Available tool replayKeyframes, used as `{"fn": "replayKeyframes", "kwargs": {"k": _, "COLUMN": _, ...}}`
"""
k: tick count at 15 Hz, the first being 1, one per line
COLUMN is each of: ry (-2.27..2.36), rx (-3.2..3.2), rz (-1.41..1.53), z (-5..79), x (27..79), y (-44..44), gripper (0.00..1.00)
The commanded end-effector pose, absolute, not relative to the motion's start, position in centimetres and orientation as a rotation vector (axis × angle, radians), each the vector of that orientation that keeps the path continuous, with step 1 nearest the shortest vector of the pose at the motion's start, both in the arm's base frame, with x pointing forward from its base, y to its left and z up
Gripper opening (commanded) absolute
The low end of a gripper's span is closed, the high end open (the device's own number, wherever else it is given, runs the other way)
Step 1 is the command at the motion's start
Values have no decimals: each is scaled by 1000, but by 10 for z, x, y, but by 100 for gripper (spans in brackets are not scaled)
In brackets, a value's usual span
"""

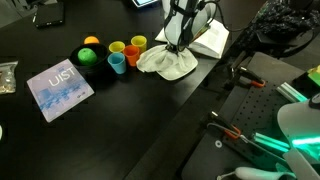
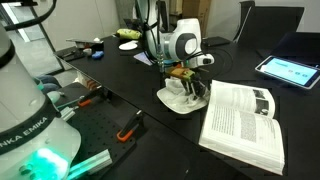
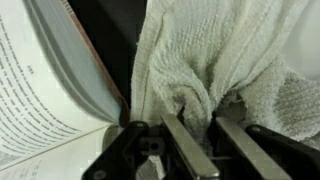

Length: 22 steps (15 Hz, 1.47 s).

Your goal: Clean the plate using the cloth

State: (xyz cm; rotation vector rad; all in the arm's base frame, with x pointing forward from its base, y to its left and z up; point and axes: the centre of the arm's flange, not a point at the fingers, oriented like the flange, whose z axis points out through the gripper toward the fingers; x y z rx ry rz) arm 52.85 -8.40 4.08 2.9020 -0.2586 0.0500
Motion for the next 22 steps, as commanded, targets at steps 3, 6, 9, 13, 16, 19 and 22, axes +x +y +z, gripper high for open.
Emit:
{"fn": "replayKeyframes", "kwargs": {"k": 3, "ry": -232, "rx": 2974, "rz": 63, "z": 51, "x": 528, "y": -58, "gripper": 4}}
{"fn": "replayKeyframes", "kwargs": {"k": 6, "ry": -218, "rx": 3021, "rz": 53, "z": 54, "x": 526, "y": -37, "gripper": 4}}
{"fn": "replayKeyframes", "kwargs": {"k": 9, "ry": -212, "rx": 3043, "rz": 34, "z": 51, "x": 520, "y": -28, "gripper": 4}}
{"fn": "replayKeyframes", "kwargs": {"k": 13, "ry": -238, "rx": 3016, "rz": 9, "z": 45, "x": 513, "y": -43, "gripper": 4}}
{"fn": "replayKeyframes", "kwargs": {"k": 16, "ry": -268, "rx": 2986, "rz": -6, "z": 42, "x": 507, "y": -59, "gripper": 4}}
{"fn": "replayKeyframes", "kwargs": {"k": 19, "ry": -288, "rx": 2972, "rz": -16, "z": 42, "x": 502, "y": -69, "gripper": 4}}
{"fn": "replayKeyframes", "kwargs": {"k": 22, "ry": -259, "rx": 3003, "rz": -28, "z": 45, "x": 497, "y": -57, "gripper": 4}}
